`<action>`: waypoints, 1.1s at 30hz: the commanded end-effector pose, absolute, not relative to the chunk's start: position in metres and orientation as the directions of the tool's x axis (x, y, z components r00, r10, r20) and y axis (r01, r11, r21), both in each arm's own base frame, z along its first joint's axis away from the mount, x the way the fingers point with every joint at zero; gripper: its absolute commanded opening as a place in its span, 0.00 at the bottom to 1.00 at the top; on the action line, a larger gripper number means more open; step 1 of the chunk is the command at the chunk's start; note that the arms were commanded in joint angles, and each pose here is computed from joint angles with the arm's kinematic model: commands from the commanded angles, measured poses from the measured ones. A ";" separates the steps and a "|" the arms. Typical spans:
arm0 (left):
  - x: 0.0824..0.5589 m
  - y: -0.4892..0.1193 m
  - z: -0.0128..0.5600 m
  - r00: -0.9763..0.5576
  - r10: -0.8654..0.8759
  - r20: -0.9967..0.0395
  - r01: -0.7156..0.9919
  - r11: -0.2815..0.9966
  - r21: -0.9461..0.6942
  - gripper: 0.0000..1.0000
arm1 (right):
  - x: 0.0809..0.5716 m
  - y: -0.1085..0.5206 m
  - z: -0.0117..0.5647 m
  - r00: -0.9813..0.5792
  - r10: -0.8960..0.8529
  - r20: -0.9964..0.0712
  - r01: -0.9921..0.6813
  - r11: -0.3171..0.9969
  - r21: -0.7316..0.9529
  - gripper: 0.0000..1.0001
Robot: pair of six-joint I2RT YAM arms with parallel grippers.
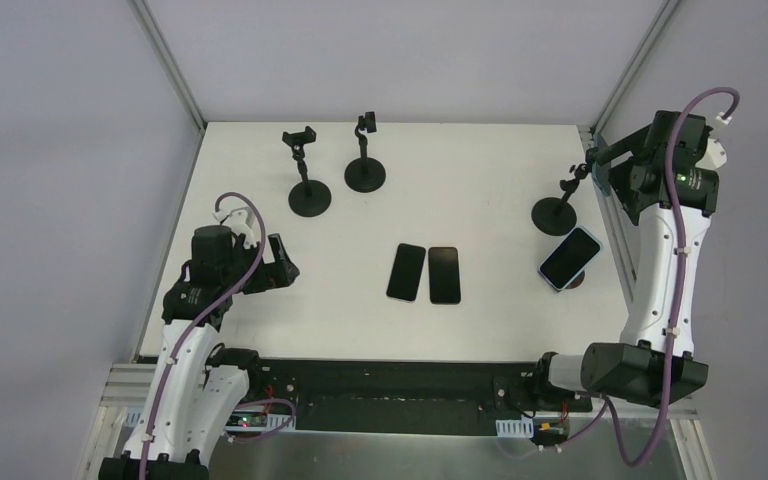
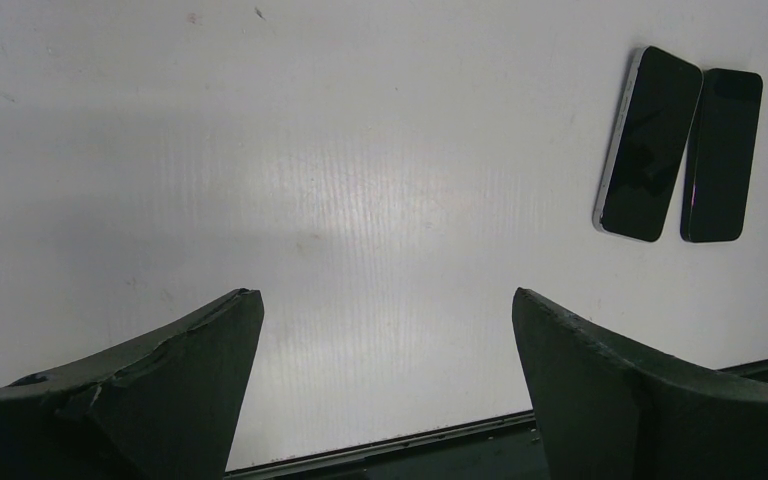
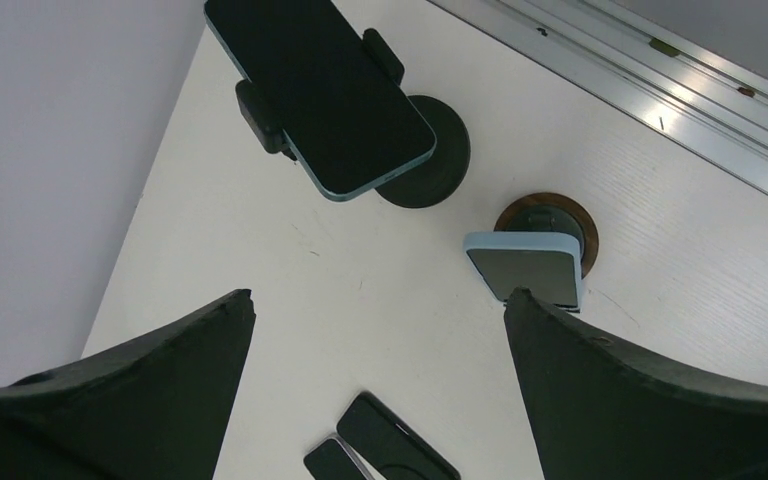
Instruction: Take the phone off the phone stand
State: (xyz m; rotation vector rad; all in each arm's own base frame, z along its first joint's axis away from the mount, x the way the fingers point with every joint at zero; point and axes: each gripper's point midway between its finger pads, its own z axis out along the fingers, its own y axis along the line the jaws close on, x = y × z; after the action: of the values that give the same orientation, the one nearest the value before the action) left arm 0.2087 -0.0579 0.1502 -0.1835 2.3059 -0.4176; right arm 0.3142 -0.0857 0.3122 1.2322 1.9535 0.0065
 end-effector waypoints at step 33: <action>0.204 -0.080 0.156 -0.719 -0.184 -0.670 0.110 0.922 -0.371 0.99 | 0.264 -0.092 0.239 -0.175 0.833 -0.525 0.772 0.447 0.451 0.95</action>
State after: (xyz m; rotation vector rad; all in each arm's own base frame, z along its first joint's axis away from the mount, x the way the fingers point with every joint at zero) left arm 0.2034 -0.0748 0.1454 -0.1023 2.3483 -0.4793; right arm 0.2871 -0.0887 0.2197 1.3294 2.1208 0.1747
